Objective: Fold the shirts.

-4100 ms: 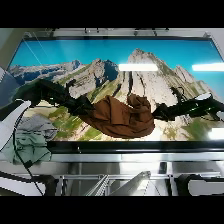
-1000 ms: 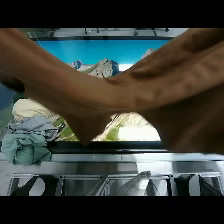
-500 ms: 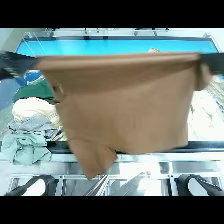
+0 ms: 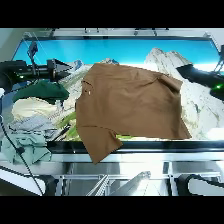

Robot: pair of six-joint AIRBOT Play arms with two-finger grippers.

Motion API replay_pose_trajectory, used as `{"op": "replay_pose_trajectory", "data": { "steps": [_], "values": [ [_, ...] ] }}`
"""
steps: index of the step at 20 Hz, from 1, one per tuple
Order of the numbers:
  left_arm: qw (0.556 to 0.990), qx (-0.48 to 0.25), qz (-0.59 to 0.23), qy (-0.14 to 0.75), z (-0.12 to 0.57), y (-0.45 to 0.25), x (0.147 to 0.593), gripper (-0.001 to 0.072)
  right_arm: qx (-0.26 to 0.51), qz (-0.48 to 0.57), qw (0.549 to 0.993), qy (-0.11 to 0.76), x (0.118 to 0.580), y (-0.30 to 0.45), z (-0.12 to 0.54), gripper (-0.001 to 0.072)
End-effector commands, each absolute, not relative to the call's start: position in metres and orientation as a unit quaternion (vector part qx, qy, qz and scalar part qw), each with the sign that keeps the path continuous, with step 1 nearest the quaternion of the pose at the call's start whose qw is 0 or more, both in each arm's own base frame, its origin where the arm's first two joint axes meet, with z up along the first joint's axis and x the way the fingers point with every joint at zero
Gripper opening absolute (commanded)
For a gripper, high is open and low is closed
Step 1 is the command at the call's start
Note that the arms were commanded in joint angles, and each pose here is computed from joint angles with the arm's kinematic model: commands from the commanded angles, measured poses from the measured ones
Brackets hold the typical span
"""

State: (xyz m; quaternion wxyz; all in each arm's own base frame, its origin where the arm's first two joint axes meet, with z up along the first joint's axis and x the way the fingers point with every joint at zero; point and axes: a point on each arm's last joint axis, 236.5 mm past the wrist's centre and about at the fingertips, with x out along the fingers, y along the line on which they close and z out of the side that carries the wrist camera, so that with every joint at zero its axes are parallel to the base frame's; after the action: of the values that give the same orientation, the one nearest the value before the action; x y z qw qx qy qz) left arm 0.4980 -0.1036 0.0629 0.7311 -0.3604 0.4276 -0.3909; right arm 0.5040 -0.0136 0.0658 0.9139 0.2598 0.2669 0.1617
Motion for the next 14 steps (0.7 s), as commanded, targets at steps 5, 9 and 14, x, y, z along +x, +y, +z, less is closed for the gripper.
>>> {"op": "replay_pose_trajectory", "data": {
  "steps": [5, 9, 14],
  "values": [
    [0.637, -0.347, -0.247, 0.642, -0.03, -0.054, 0.353, 0.0581, 0.364, 0.136, 0.84, 0.378, 0.412, -0.06, 0.019, 0.048],
    [0.62, -0.346, -0.186, 0.68, -0.082, -0.062, 0.295, 0.0581, 0.397, 0.145, 0.81, 0.407, 0.385, -0.043, -0.007, 0.048],
    [0.622, -0.32, -0.163, 0.696, -0.119, -0.083, 0.273, 0.0581, 0.407, 0.158, 0.807, 0.398, 0.385, -0.036, 0.002, 0.048]
  ]
}}
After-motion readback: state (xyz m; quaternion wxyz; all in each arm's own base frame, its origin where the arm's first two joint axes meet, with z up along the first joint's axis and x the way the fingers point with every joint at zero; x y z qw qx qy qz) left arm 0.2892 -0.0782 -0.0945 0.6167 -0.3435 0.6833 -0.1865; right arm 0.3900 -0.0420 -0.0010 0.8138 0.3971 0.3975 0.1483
